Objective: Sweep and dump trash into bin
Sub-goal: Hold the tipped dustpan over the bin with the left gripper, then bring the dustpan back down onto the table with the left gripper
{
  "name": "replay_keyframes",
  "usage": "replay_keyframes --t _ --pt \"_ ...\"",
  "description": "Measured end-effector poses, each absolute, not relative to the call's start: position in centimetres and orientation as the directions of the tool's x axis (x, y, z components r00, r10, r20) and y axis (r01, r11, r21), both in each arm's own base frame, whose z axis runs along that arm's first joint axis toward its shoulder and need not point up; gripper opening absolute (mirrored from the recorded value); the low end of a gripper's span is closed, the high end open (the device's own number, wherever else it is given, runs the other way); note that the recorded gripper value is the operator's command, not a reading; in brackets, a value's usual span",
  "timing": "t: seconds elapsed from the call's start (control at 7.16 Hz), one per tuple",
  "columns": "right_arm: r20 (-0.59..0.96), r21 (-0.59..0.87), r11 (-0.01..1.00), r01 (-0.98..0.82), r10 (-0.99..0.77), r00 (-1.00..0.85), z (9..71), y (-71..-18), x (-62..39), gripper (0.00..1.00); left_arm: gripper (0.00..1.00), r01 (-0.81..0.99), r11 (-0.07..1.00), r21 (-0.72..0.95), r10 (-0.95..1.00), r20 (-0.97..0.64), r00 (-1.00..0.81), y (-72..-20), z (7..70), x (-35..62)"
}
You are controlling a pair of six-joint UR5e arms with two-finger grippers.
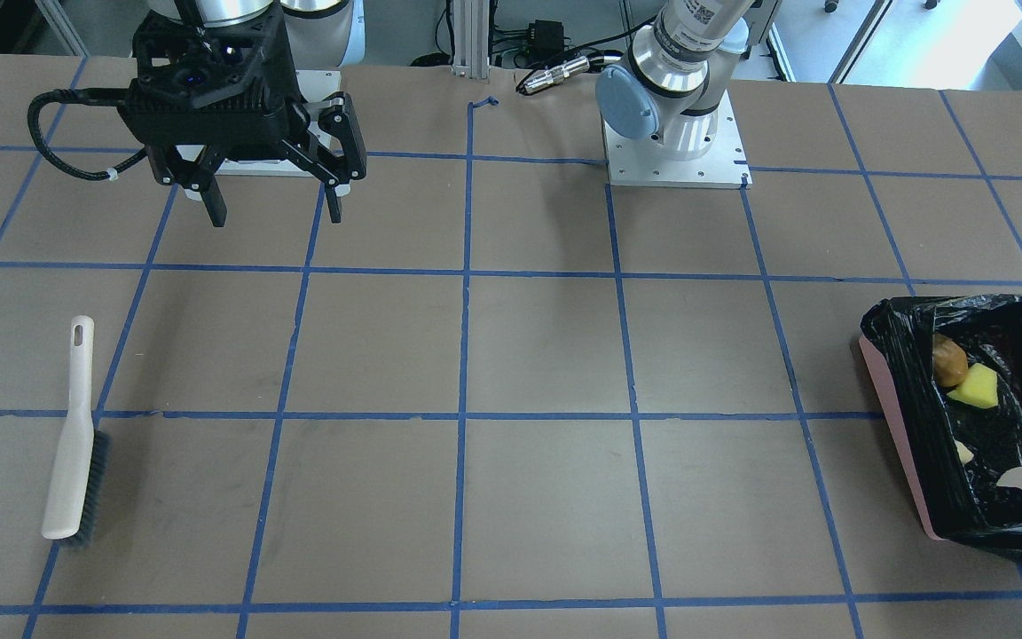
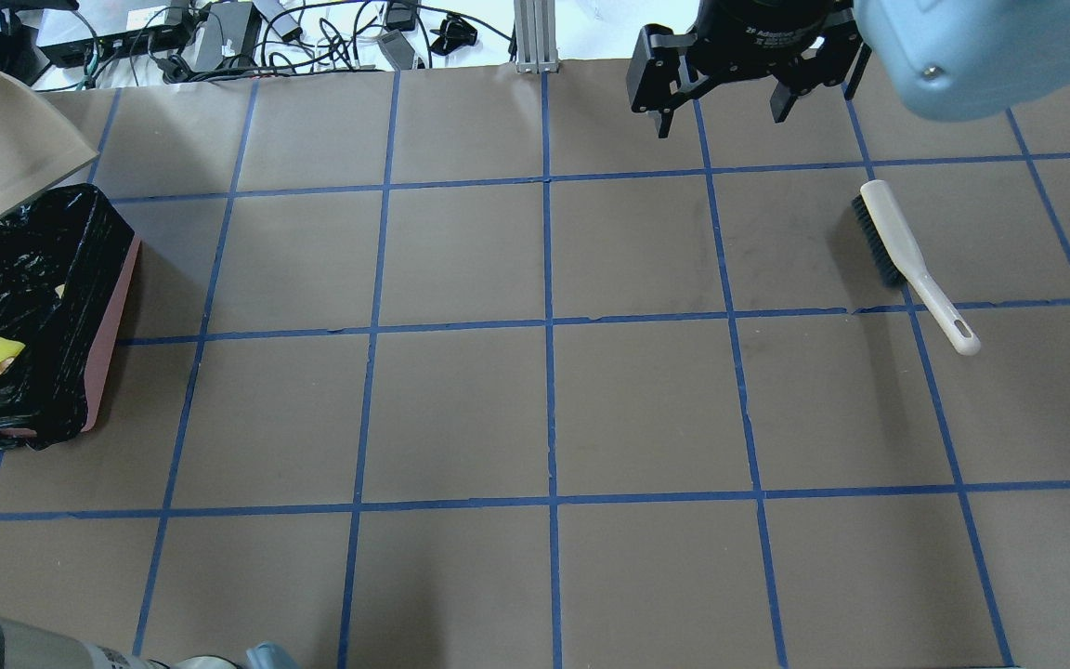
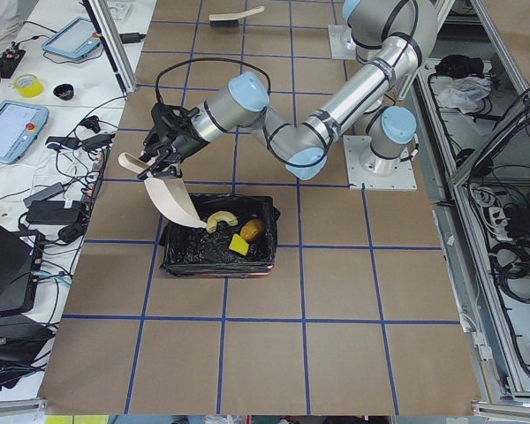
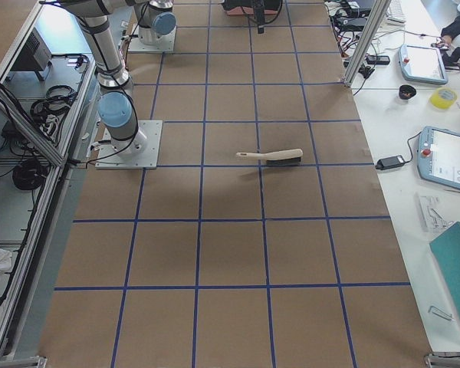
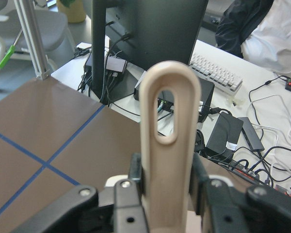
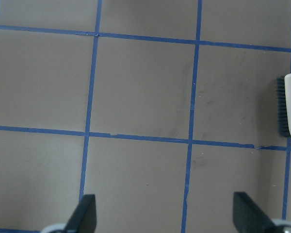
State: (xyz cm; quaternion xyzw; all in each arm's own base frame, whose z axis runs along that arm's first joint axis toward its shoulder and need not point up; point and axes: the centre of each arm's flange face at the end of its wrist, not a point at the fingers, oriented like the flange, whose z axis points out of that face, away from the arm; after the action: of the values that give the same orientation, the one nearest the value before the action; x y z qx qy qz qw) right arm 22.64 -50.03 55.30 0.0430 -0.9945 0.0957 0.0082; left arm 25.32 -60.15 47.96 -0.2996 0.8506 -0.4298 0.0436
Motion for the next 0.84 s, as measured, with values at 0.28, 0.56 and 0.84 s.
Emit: replay_keyframes --t 0.28,0.56,0.84 --pt "0.026 -0.186 0.979 -0.087 -0.084 -0.996 55.1 -50.1 22.6 1.0 0.0 -0.679 0.397 -0.618 -0.728 0.238 -0.643 -62.6 46.2 20.1" --pt "0.033 -0.177 0.98 -0.088 -0.084 -0.996 54.7 -50.3 22.6 1.0 0.0 -0.808 0.356 -0.47 -0.822 0.253 -0.51 -64.1 44.5 17.5" --pt "0.033 -0.179 0.98 -0.086 -0.081 -0.996 54.9 -50.2 22.5 1.0 0.0 -0.902 0.254 -0.349 -0.893 0.274 -0.358 -65.8 41.5 14.3"
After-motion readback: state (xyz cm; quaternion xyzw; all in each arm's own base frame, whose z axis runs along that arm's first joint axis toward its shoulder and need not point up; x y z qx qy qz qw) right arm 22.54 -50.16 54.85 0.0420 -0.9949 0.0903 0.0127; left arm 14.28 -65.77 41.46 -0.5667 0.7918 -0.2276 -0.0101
